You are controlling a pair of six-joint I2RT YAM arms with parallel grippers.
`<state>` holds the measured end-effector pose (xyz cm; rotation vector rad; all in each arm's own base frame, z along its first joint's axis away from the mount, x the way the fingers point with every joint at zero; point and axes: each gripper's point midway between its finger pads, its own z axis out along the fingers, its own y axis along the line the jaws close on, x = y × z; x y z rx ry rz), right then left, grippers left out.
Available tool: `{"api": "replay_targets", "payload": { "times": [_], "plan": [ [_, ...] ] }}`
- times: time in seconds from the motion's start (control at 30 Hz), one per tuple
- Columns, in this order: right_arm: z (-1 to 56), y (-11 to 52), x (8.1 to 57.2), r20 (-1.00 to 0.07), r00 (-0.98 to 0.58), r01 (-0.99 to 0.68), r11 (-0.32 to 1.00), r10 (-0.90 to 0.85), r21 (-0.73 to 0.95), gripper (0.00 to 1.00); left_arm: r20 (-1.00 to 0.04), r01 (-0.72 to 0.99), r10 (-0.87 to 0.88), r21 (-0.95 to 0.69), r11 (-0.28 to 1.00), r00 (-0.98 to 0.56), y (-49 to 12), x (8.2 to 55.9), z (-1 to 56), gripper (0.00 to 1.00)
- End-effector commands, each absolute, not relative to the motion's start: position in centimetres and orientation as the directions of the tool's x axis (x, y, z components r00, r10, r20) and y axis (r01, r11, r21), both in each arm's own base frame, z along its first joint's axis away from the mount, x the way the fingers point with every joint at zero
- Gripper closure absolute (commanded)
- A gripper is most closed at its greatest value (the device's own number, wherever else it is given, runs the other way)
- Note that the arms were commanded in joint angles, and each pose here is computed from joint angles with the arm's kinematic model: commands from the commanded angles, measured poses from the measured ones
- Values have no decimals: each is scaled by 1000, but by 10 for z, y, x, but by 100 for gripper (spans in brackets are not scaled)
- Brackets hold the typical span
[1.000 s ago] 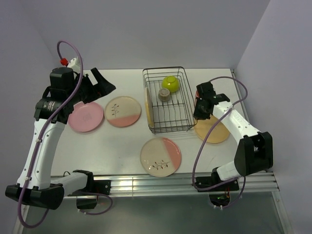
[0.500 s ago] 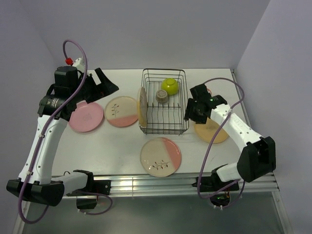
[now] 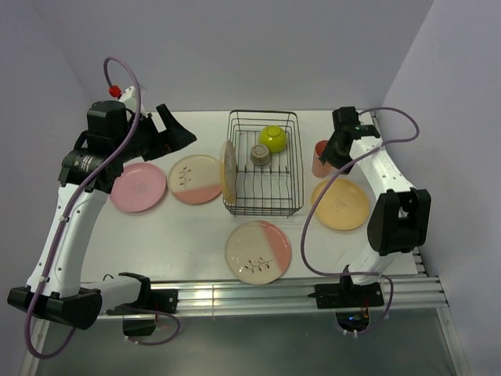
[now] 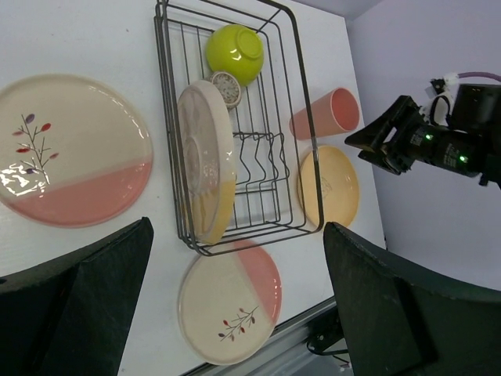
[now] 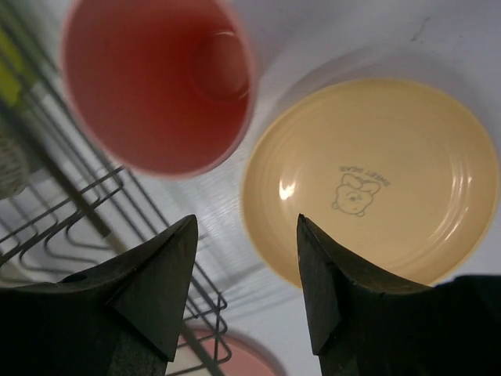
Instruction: Load the mixed dishes into the dish rack
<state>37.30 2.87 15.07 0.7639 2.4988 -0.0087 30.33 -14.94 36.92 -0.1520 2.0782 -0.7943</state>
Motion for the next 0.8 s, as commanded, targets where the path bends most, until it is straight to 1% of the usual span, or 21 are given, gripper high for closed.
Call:
{"api": "replay_targets", "payload": {
  "times": [0.0,0.1,0.23,0.4,0.5,0.77],
  "plan": [
    [159,11,385,-511,-655,575,806,556,140,39,-704,223,-375,-600,768,-603,-157,299,384,4],
    [146,4,397,-508,-658,581,804,555,127,40,-702,235,-372,-606,760,-608,-159,294,388,5],
    [148,3,409,-520,-662,557,819,540,140,41,-710,253,-367,-605,755,-601,-158,286,396,5],
    [153,18,398,-479,-672,537,817,565,209,42,-706,236,-371,-602,763,-603,-153,277,391,5],
    [162,24,392,-480,-656,530,808,582,256,42,-697,227,-381,-613,757,-608,-154,275,387,6],
    [168,13,403,-495,-640,545,802,587,245,42,-694,240,-382,-622,746,-610,-157,278,391,7]
  ]
}}
